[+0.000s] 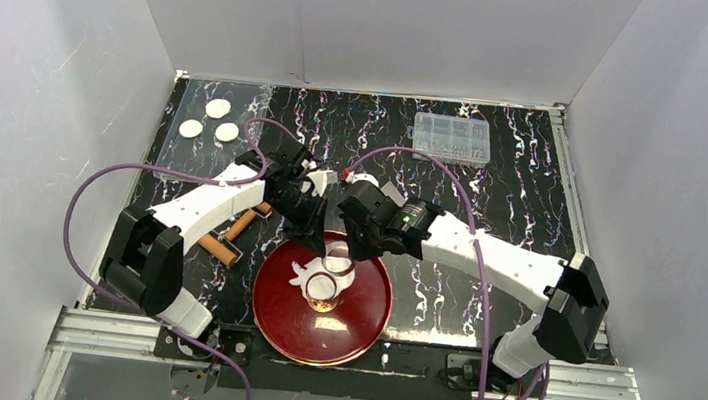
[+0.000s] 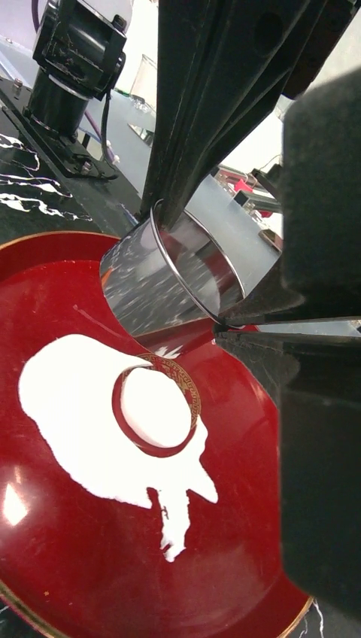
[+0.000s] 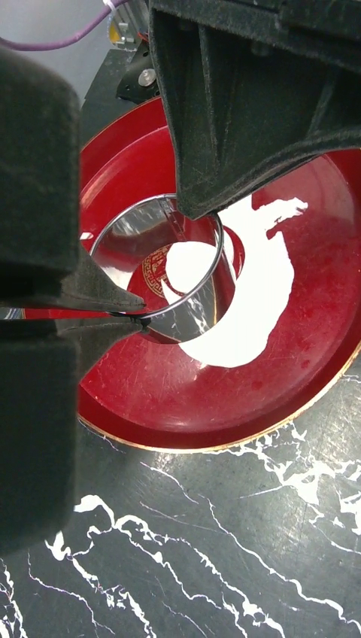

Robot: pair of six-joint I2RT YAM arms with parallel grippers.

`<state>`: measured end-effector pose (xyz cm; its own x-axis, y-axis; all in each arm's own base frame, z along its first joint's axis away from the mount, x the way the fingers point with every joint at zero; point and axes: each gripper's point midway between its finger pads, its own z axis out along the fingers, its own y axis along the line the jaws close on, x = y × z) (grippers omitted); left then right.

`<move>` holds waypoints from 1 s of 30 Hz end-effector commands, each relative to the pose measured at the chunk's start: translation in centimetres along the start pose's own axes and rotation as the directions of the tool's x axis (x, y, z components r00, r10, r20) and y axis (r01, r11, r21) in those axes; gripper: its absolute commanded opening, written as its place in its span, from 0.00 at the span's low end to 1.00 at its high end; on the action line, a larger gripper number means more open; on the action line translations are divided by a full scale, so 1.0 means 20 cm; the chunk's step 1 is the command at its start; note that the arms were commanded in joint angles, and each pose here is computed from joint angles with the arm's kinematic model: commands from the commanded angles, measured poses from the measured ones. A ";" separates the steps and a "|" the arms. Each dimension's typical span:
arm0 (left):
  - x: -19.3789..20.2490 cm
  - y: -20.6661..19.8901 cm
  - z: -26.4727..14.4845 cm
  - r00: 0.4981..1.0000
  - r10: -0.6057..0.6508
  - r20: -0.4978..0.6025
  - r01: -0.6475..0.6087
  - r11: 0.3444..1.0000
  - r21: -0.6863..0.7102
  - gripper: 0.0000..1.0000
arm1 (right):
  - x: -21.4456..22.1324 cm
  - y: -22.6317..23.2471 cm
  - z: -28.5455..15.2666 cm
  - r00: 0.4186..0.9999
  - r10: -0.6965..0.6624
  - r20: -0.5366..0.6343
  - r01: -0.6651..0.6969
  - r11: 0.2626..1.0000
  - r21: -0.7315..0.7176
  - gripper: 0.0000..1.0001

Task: Roll out the dumpling wrappers from the dough
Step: Pick up the dumpling mold from the work surface, then place the dumpling mold at the center of the board.

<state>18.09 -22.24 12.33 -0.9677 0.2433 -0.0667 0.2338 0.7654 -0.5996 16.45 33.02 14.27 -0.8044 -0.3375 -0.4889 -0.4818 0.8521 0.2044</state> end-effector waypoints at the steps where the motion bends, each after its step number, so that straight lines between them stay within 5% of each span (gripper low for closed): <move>1: -0.16 -0.01 -0.04 0.990 0.103 0.101 -0.101 0.995 -0.028 0.00 | 0.06 -0.03 -0.06 0.999 0.011 -0.038 -0.012 1.000 -0.019 0.01; 7: -0.21 0.01 0.00 0.990 0.108 0.087 -0.105 0.994 -0.035 0.01 | 0.03 -0.09 -0.02 0.998 0.055 -0.030 -0.054 0.998 0.006 0.01; 11: -0.25 -0.02 0.01 0.987 0.125 0.102 -0.125 0.992 -0.014 0.40 | 0.02 -0.13 0.02 0.996 0.082 -0.022 -0.082 0.997 -0.002 0.01; 14: -0.29 -0.04 0.00 0.984 0.135 0.116 -0.134 0.991 -0.011 0.56 | 0.00 -0.14 0.03 0.995 0.103 -0.004 -0.103 0.995 -0.015 0.01; 30: -0.43 0.05 -0.23 0.953 0.217 0.211 -0.197 0.974 -0.113 0.87 | 0.01 -0.56 -0.07 0.968 0.248 0.039 -0.251 0.961 0.119 0.01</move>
<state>26.63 -23.21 15.06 -0.9066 0.2642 -0.3291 0.4094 0.7400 -0.5337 20.44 26.11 12.73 -0.8816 -0.1512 -0.4471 -0.2789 0.9311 0.2350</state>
